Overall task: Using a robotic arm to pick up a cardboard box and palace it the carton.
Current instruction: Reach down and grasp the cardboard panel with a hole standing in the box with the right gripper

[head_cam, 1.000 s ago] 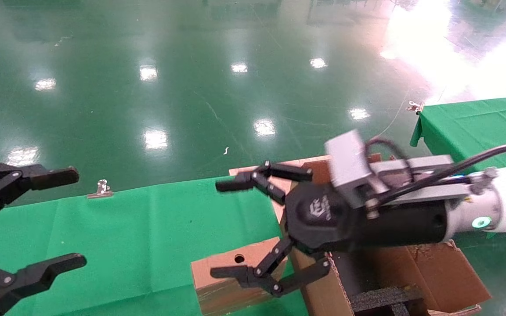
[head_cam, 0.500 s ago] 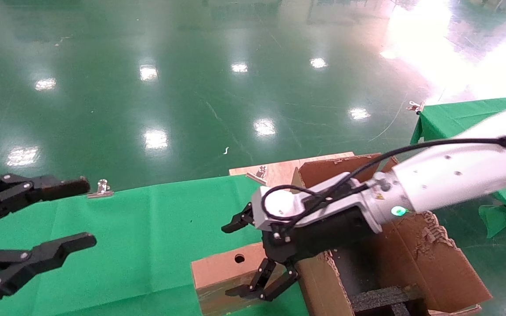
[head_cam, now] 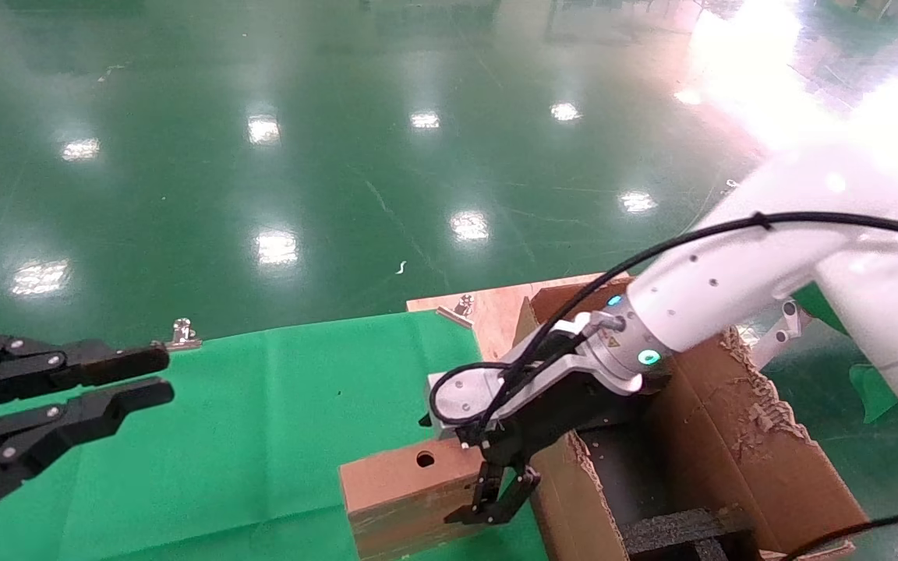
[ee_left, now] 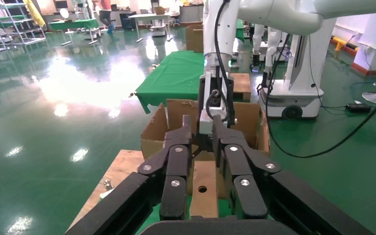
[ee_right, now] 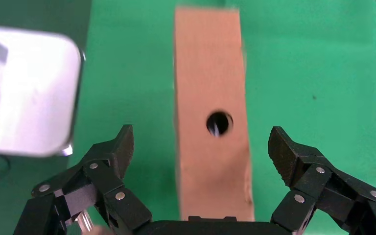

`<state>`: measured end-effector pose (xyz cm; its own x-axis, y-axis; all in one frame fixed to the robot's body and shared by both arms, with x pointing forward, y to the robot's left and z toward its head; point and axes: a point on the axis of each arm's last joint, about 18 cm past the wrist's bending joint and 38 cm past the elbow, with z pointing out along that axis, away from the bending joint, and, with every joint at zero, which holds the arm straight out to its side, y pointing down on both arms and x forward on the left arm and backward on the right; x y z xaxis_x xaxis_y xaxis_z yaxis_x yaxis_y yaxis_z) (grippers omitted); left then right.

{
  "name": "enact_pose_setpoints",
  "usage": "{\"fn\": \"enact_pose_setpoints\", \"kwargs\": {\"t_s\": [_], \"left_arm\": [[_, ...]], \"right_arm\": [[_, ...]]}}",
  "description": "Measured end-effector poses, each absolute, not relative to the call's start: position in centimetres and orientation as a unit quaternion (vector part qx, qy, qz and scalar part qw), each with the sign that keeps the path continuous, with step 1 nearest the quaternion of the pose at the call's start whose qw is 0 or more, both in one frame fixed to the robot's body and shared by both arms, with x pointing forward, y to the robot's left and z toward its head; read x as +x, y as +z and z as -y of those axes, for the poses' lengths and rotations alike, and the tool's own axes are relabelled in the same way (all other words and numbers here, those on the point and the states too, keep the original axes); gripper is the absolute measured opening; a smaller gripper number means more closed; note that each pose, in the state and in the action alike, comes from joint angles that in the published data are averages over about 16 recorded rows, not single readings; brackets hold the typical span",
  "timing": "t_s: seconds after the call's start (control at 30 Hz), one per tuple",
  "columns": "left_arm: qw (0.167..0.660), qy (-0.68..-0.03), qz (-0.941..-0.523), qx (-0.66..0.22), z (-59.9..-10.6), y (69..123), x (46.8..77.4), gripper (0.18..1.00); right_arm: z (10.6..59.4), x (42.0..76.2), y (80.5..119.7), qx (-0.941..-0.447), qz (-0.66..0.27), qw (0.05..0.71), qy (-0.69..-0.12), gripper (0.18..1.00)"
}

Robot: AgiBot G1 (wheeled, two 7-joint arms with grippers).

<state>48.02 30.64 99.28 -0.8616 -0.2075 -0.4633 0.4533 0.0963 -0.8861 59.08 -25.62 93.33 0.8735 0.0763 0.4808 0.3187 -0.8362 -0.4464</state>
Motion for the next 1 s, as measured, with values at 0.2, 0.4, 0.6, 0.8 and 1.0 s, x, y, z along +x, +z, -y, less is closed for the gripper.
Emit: {"fn": "enact_pose_setpoints", "kwargs": {"t_s": [0.2,0.4,0.6,0.8,1.0], "left_arm": [[0.248,-0.666,-0.698,0.088,-30.6,99.3,48.0,0.263],[0.248,-0.666,-0.698,0.088,-30.6,99.3,48.0,0.224],[0.248,-0.666,-0.698,0.088,-30.6,99.3,48.0,0.230],[0.248,-0.666,-0.698,0.088,-30.6,99.3,48.0,0.280],[0.248,-0.666,-0.698,0.088,-30.6,99.3,48.0,0.365]], "right_arm": [[25.0,59.8,93.3,-0.938,0.131,0.225,-0.229,1.001],[24.5,60.0,93.1,-0.941,0.144,0.209,-0.225,1.001],[24.3,60.1,93.1,-0.942,0.147,0.205,-0.222,0.998],[24.3,60.1,93.1,-0.942,0.147,0.206,-0.222,0.978],[24.3,60.1,93.1,-0.941,0.147,0.208,-0.223,0.931]]}}
